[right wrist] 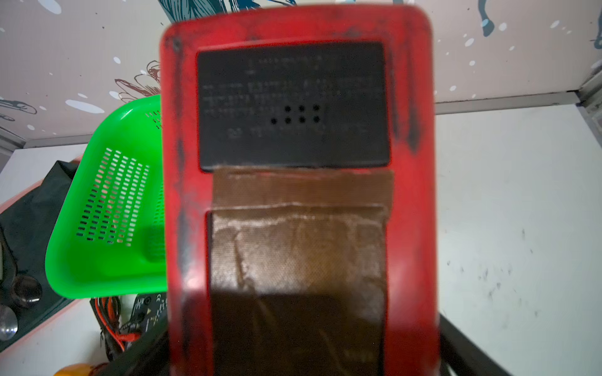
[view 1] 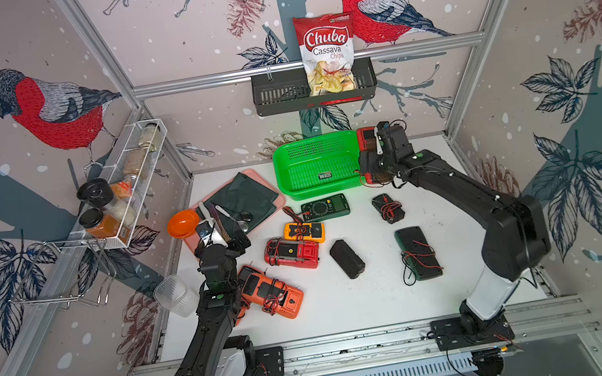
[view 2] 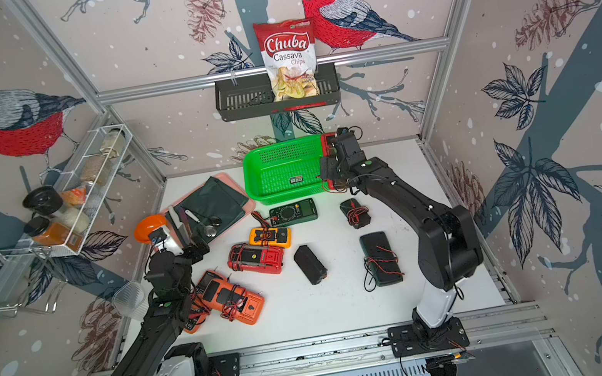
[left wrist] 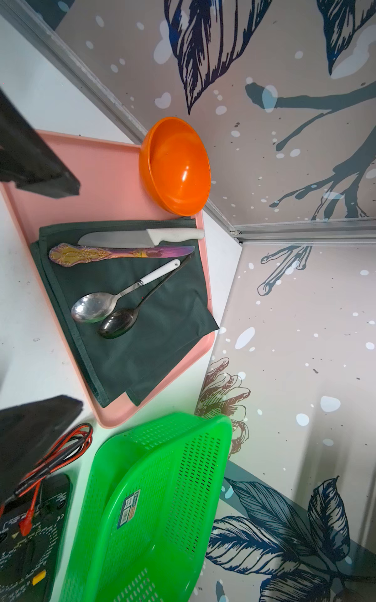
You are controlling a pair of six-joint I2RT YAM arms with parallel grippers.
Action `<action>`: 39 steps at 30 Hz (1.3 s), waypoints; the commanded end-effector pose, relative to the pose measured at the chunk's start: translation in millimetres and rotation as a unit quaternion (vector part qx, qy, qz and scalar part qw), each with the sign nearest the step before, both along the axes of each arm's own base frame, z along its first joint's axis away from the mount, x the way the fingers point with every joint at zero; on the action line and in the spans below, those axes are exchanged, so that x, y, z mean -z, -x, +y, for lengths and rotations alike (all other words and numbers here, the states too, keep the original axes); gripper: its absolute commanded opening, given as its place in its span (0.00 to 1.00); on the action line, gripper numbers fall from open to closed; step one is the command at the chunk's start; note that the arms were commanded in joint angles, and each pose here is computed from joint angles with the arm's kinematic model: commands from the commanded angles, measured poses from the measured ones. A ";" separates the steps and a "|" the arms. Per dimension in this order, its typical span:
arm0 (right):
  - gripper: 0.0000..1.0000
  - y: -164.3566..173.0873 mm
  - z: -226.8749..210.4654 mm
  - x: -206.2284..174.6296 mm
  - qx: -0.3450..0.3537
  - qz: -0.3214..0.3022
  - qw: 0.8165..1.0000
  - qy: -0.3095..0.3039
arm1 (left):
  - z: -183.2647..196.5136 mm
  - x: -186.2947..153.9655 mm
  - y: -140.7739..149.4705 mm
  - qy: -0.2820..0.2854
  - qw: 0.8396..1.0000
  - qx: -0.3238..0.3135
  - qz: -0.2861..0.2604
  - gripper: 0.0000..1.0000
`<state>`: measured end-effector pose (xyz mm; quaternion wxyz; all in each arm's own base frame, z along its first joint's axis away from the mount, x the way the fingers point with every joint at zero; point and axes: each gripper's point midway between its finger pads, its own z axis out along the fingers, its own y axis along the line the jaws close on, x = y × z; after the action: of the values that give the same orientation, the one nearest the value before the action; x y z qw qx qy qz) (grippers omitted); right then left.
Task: Put the multimeter into the basket
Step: Place the multimeter in the basket.
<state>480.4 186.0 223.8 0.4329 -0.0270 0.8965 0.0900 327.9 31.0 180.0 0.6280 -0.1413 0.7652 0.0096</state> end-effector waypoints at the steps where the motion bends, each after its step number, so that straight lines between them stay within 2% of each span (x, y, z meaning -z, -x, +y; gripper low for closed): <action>1: 0.14 -33.2 6.5 -10.0 -0.001 -0.024 1.000 -0.015 | 0.0 -8.9 -3.2 0.003 1.000 0.000 -0.017 0.98; 9: 0.14 -94.7 25.8 22.3 -0.005 -0.015 1.000 -0.015 | -0.9 -6.7 -5.2 0.003 1.000 0.003 -0.013 0.98; 17: 0.14 -124.5 55.8 52.1 -0.038 -0.020 0.999 0.000 | -2.7 -2.8 -7.6 0.005 1.000 0.007 -0.006 0.98; 27: 0.16 -135.5 51.6 103.9 -0.027 0.015 0.999 0.038 | -4.7 -0.9 -10.9 0.007 1.000 0.013 -0.001 0.98; 39: 0.25 -120.1 48.6 151.4 -0.030 0.076 0.995 0.062 | -2.3 -1.6 -10.9 0.007 1.000 0.006 -0.003 0.98</action>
<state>602.0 234.2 75.9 0.3613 -0.0723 0.9281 0.0538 335.6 27.2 167.8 0.6100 -0.1350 0.7808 0.0040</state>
